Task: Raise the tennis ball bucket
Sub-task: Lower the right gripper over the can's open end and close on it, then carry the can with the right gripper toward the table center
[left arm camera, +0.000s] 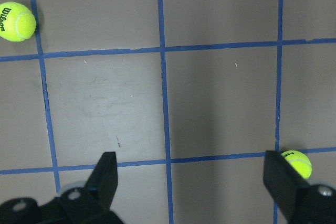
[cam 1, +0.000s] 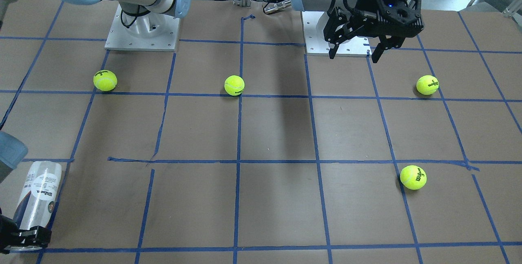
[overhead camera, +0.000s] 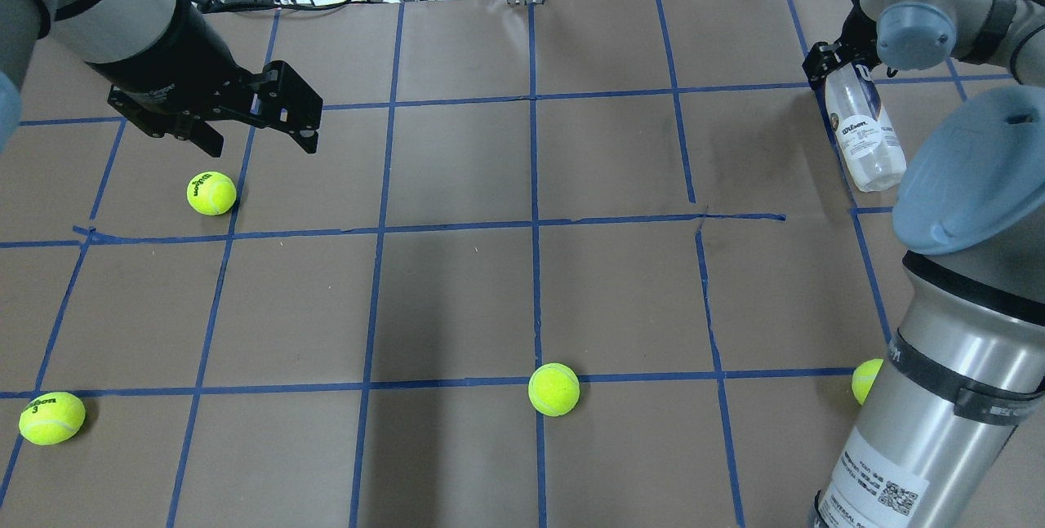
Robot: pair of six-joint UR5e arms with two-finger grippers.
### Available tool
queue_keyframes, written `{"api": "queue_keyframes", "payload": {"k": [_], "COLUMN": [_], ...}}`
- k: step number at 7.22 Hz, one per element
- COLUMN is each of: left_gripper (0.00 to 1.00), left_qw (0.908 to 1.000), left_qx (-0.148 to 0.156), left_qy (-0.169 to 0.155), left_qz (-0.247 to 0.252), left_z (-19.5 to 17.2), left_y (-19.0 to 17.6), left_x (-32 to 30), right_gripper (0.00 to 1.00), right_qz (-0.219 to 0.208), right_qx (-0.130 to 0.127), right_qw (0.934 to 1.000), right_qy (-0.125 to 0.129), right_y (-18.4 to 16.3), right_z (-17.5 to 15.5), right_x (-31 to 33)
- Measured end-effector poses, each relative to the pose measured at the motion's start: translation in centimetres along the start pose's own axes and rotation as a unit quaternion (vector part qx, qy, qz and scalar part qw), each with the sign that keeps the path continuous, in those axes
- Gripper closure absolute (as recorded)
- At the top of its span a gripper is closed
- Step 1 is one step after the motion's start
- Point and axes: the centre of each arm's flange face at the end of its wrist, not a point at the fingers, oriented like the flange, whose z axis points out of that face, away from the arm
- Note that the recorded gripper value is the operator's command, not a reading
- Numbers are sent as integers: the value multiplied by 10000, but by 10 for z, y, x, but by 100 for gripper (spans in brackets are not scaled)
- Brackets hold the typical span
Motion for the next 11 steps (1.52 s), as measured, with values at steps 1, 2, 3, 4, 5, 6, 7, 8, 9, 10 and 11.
{"api": "queue_keyframes", "payload": {"k": [1,2,3,4,5,6,7,8,9,10,11], "left_gripper": [0,0,0,0,0,0,0,0,0,0,0], "left_qw": [10000,10000,10000,10000,10000,10000,10000,10000,10000,10000,10000], "left_qx": [4,5,0,0,0,2,2,0,-2,-4,-3], "left_qy": [-3,-5,-8,-9,-7,-8,-10,-9,-3,2,5], "left_qz": [-1,-1,-1,-1,1,3,3,3,4,7,11], "left_z": [0,-1,0,-1,-1,-1,-1,-1,0,0,0], "left_y": [0,1,3,3,3,4,4,4,4,3,3], "left_x": [0,0,0,0,0,1,1,1,1,1,2], "right_gripper": [40,40,42,45,68,76,82,85,85,86,86], "right_qz": [0,5,14,8,-39,-169,-424,-808,-1330,-1932,-2568], "right_qx": [8,53,167,308,411,330,60,-82,-14,278,657], "right_qw": [10000,10000,9998,9994,9990,9990,9982,9953,9891,9777,9602], "right_qy": [-8,-38,-105,-147,-156,-235,-409,-530,-634,-779,-876], "right_y": [0,-1,-2,-4,-5,-5,-3,-4,-9,-17,-25], "right_z": [-2,-8,-21,-39,-56,-66,-76,-93,-110,-121,-128], "right_x": [0,-1,-2,-4,-11,-27,-59,-100,-148,-193,-234]}}
